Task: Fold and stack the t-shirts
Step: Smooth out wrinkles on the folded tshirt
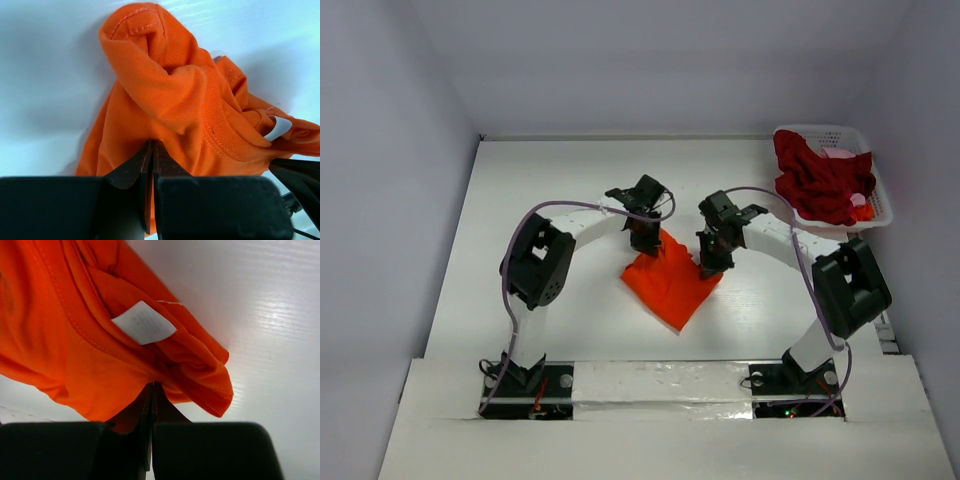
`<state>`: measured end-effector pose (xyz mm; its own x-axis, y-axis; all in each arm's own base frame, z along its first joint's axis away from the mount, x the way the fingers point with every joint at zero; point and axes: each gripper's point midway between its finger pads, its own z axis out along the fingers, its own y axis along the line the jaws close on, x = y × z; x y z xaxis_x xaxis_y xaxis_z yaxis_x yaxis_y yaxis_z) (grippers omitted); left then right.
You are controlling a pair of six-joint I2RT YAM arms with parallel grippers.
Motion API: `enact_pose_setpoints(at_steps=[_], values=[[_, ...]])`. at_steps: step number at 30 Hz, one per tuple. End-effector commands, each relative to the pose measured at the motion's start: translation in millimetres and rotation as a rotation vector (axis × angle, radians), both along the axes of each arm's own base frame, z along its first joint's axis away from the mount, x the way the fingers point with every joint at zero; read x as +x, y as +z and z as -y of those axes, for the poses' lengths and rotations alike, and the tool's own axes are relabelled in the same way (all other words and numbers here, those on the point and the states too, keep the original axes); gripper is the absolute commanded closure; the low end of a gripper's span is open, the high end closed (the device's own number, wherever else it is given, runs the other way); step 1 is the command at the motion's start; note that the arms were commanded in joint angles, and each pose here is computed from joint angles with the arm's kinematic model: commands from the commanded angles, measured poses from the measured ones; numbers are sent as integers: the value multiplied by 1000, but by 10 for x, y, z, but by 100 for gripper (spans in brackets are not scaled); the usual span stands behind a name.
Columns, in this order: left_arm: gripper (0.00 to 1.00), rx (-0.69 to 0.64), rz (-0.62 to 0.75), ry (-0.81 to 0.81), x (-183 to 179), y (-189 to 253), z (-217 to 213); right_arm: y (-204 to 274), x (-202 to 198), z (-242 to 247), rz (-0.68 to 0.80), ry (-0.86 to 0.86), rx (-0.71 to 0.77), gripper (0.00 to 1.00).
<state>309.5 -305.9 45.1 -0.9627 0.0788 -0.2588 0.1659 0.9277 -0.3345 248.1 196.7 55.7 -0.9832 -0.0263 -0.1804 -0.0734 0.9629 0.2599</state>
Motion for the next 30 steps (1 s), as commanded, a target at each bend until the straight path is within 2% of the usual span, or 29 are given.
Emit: enact_pose_setpoints(at_steps=[1, 14, 19, 24, 30], values=[[100, -35, 18, -32, 9, 9, 73, 144, 173, -189, 98, 5, 75, 100], [100, -32, -10, -35, 12, -124, 61, 119, 171, -380, 63, 30, 103, 100], [100, -16, -12, -50, 117, -201, 124, -178, -12, -325, 2, -9, 106, 100], [100, -21, -63, -59, 37, -402, 138, -588, -177, -297, -74, -28, 105, 100], [100, -25, -97, -46, -178, -467, 16, -618, -160, -305, -74, -49, 106, 100]])
